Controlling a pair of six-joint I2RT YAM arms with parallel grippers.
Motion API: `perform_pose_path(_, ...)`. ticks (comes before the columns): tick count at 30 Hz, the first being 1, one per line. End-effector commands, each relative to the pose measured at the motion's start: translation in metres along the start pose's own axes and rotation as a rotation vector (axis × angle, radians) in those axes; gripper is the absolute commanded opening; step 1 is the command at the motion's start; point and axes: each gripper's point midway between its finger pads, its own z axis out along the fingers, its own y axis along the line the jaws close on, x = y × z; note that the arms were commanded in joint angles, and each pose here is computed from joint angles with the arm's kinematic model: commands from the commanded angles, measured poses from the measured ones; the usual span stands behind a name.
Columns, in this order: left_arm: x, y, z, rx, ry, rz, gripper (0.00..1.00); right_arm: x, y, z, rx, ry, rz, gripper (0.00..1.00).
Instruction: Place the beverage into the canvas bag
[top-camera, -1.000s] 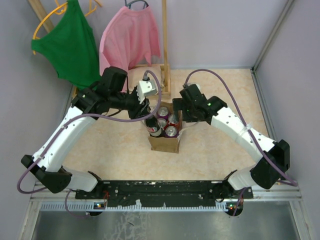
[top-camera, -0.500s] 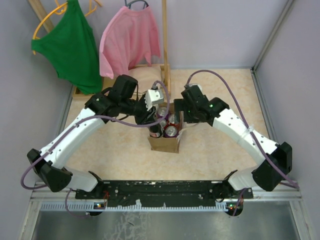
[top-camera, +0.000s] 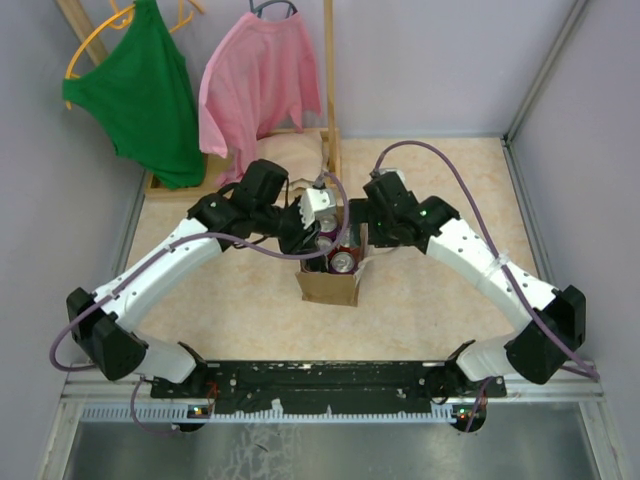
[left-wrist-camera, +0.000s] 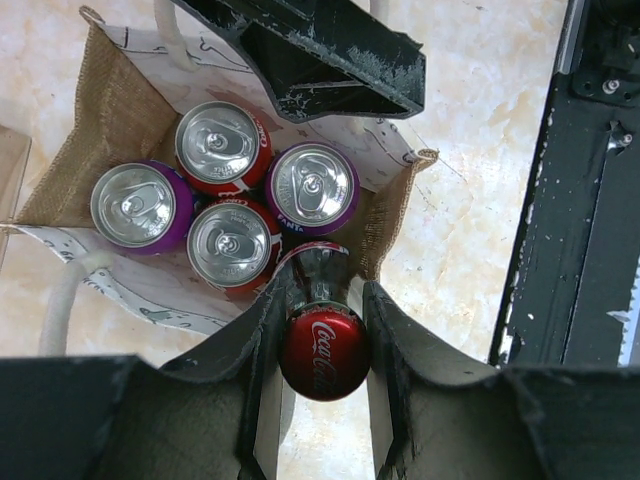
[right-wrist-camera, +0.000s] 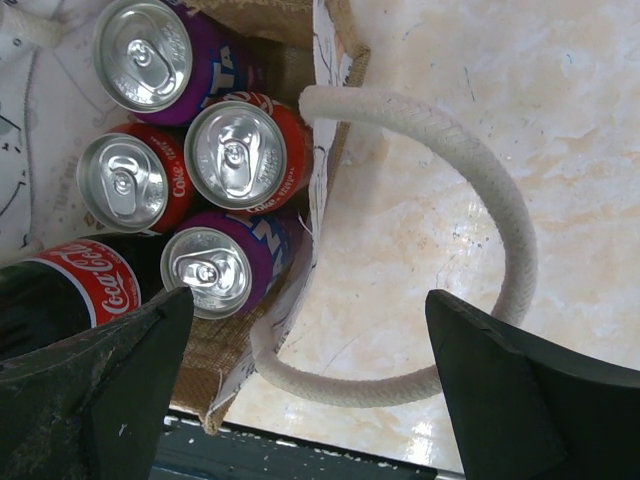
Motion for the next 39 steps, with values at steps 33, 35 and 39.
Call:
perform_pose_path(33, -0.059, 0.001, -0.026, -0.111, -0.149, 0.032, 1.0, -0.024, 0.0, -0.021, -0.05, -0.116, 0.041, 0.99)
perform_pose_path(35, -0.065, -0.002, -0.034, -0.113, -0.169, 0.041, 1.0, -0.031, 0.004, -0.028, -0.073, -0.143, 0.045, 0.99)
perform_pose_path(39, -0.071, 0.002, -0.049, -0.178, -0.199, 0.059, 1.0, -0.056, 0.019, -0.051, -0.17, -0.249, 0.039, 0.99)
